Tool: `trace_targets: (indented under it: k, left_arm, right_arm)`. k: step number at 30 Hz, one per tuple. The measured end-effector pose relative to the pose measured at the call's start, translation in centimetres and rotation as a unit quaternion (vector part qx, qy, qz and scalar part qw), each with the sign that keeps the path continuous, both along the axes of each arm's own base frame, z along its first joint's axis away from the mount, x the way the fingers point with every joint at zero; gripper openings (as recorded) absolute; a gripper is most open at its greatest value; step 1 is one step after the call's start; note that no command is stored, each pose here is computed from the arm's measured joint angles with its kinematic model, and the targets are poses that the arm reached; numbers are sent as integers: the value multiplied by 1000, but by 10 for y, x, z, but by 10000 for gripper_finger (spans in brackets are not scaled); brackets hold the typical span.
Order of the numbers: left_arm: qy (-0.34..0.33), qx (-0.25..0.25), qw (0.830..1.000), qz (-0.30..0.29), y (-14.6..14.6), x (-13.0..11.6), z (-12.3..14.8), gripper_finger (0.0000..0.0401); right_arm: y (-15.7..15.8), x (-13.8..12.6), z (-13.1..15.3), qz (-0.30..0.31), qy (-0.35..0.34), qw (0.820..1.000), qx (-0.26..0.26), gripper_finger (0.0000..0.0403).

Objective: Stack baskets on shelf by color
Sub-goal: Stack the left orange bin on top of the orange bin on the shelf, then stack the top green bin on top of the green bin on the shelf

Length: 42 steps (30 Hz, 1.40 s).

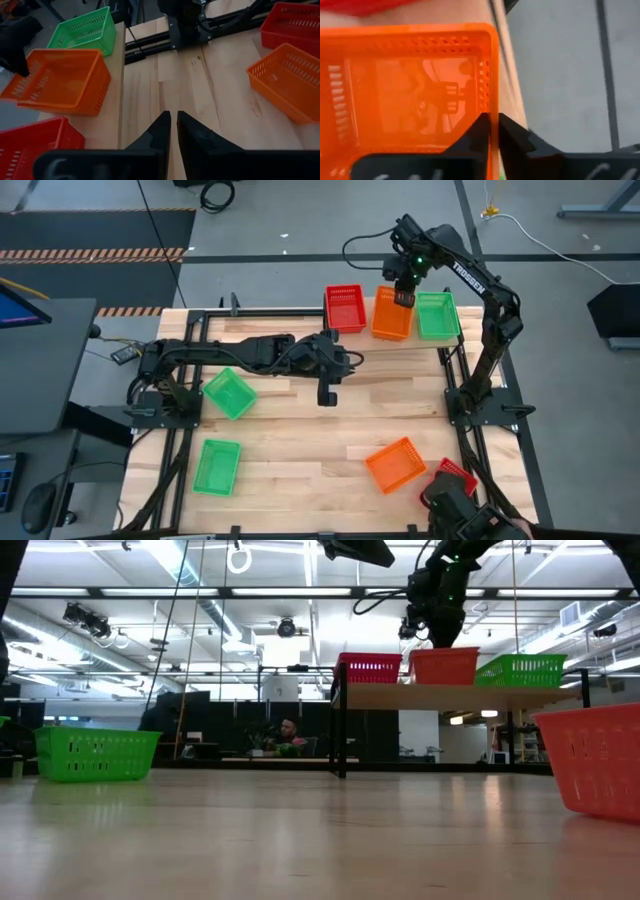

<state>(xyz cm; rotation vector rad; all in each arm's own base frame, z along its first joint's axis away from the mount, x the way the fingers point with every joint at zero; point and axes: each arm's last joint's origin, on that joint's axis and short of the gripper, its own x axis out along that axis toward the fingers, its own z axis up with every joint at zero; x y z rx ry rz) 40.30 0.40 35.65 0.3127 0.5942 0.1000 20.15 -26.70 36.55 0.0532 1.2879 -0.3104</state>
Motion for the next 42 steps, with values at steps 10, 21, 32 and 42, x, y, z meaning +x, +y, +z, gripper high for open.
trace_targets:
  k: [10,21,32,42]
  left_arm:
    - [18,-9,1000,6,0,-2,-3,37]
    - [19,-33,999,-23,14,1,-6,22]
    - [11,-46,999,-9,35,3,-8,5]
    - [5,-67,996,56,40,-30,-41,5]
  right_arm:
    - [0,6,1,-13,-13,1000,-15,168]
    - [30,9,-1,-70,101,992,13,176]
    - [74,-10,43,-121,-13,992,17,174]
    - [135,-4,68,-88,-99,989,66,174]
